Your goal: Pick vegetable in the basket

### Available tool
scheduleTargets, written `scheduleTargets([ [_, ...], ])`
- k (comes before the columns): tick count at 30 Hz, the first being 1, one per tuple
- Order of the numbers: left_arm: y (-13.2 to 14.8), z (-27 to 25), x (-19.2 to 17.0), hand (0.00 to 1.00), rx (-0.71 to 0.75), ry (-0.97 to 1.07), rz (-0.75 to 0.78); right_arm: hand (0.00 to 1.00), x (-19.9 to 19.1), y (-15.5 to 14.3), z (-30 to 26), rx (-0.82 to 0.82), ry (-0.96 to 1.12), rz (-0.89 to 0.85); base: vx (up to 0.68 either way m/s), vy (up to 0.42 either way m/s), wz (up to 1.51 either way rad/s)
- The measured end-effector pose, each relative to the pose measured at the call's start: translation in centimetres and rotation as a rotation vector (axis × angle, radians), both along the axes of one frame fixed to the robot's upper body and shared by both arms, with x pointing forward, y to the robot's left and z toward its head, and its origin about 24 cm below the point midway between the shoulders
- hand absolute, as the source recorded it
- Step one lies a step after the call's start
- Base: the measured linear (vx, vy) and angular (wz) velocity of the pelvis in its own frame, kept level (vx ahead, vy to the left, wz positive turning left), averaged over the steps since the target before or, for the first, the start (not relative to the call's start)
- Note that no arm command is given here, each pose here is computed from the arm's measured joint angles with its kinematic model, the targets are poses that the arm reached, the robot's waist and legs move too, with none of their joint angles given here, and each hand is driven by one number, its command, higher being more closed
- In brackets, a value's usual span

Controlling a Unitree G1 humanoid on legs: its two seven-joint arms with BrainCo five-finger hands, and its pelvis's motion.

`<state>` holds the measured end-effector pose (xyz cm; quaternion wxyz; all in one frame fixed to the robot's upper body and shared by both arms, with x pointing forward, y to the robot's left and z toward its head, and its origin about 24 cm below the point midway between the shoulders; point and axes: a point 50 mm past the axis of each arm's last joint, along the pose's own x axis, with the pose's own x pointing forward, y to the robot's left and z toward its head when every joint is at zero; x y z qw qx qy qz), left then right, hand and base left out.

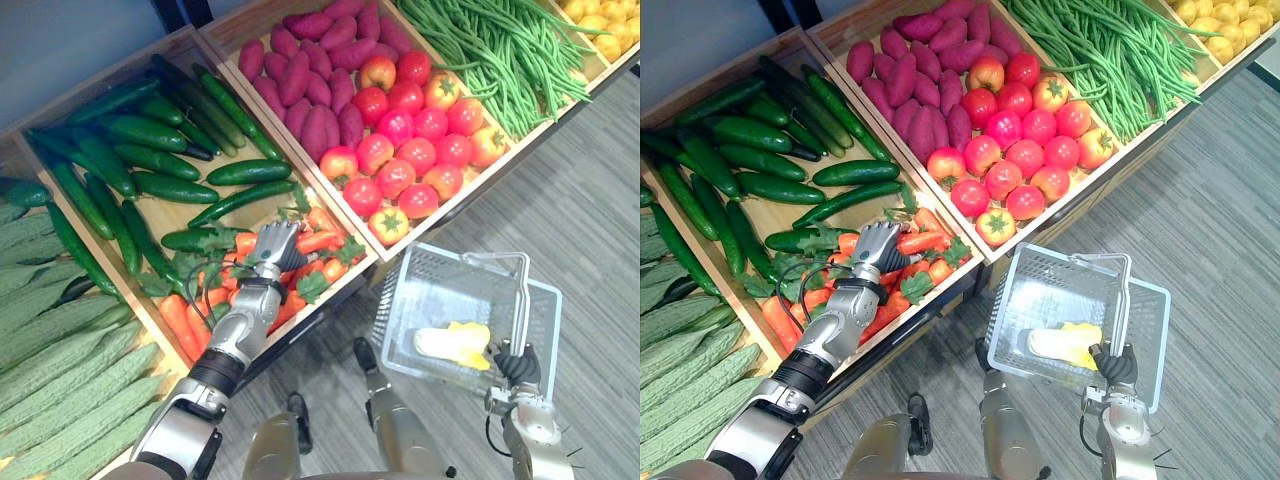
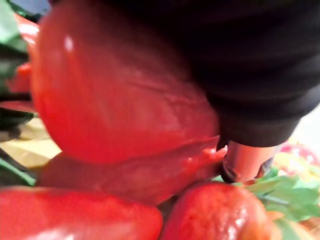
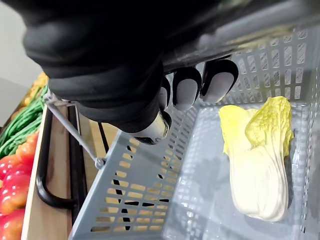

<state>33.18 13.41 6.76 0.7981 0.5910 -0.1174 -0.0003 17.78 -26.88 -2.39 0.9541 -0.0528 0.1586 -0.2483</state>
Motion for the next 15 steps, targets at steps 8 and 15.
scheduleTargets([
  [8,0.3,0.1,-0.6,1.00,-0.054,0.006,0.015,1.00,-0.3,0.0,-0.1,0.003,0.006,-0.005,0.03,-0.008,-0.01],
  [15,1.7,2.2,-1.4,1.00,-0.164,-0.102,0.075,1.00,-0.5,0.3,-0.4,0.016,0.013,-0.011,0.00,-0.002,0.01],
])
